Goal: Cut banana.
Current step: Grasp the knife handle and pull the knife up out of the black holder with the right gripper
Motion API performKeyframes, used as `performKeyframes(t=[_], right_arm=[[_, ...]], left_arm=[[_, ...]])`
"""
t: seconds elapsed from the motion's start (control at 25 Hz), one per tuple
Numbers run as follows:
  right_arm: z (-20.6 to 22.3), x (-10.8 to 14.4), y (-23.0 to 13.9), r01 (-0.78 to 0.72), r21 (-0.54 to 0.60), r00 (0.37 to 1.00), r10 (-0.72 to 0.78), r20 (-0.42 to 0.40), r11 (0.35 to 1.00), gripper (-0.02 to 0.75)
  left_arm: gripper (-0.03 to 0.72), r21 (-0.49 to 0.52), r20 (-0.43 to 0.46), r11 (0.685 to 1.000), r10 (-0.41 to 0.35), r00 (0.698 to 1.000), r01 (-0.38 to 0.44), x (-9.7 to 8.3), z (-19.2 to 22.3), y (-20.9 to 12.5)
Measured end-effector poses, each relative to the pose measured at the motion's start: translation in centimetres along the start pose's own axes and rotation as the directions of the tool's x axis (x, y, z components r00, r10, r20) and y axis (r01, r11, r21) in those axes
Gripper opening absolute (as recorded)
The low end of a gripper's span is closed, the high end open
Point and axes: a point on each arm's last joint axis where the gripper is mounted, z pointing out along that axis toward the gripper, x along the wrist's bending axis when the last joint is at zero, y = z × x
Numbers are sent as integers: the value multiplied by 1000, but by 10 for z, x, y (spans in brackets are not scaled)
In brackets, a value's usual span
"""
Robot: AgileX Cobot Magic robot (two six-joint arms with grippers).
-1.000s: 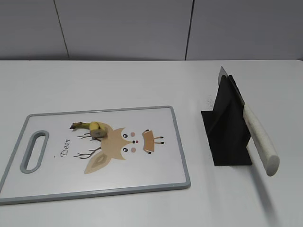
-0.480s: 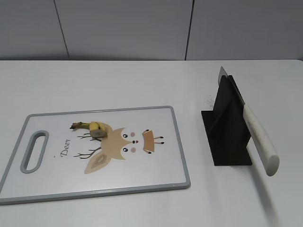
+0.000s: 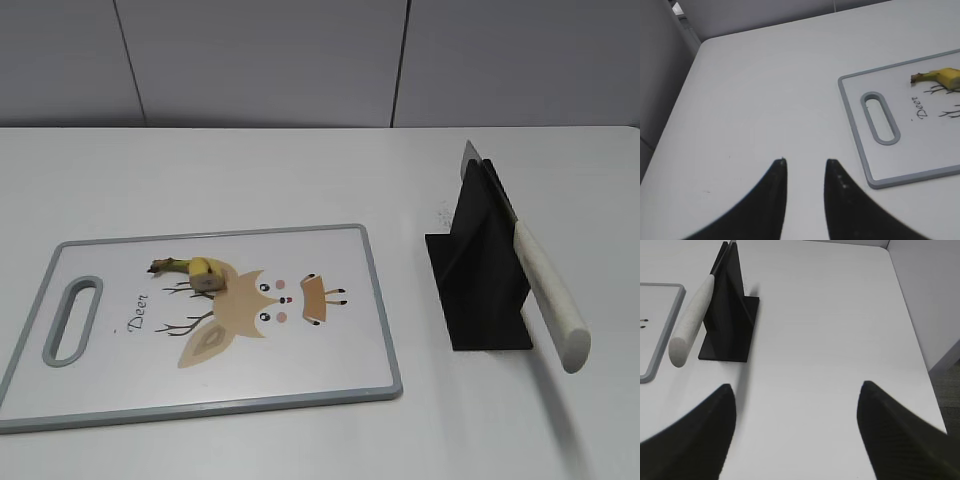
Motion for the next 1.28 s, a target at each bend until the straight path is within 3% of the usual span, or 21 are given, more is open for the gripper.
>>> performKeyframes(t=[0.4,0.68,0.76,1.04,1.28], right_arm=[[0,1,0,-8,0,1000,8,-13,1000,583],[0,2,0,-16,-1,1000,15,-27,1000,583],[0,2,0,-16,-1,1000,15,-27,1000,583],[-6,3,8,-14,3,1000,15,-27,1000,583],[1,2,33,-7,152,999,12,-31,988,583]], left_arm=[[262,-12,115,998,-61,991,63,-10,0,2],[566,-11,117,998,-62,991,63,-11,0,2],[604,-11,117,998,-62,991,63,-11,0,2],[617,-12,120,998,-64,991,65,-11,0,2],[613,-12,122,998,-65,990,67,-11,-1,2]])
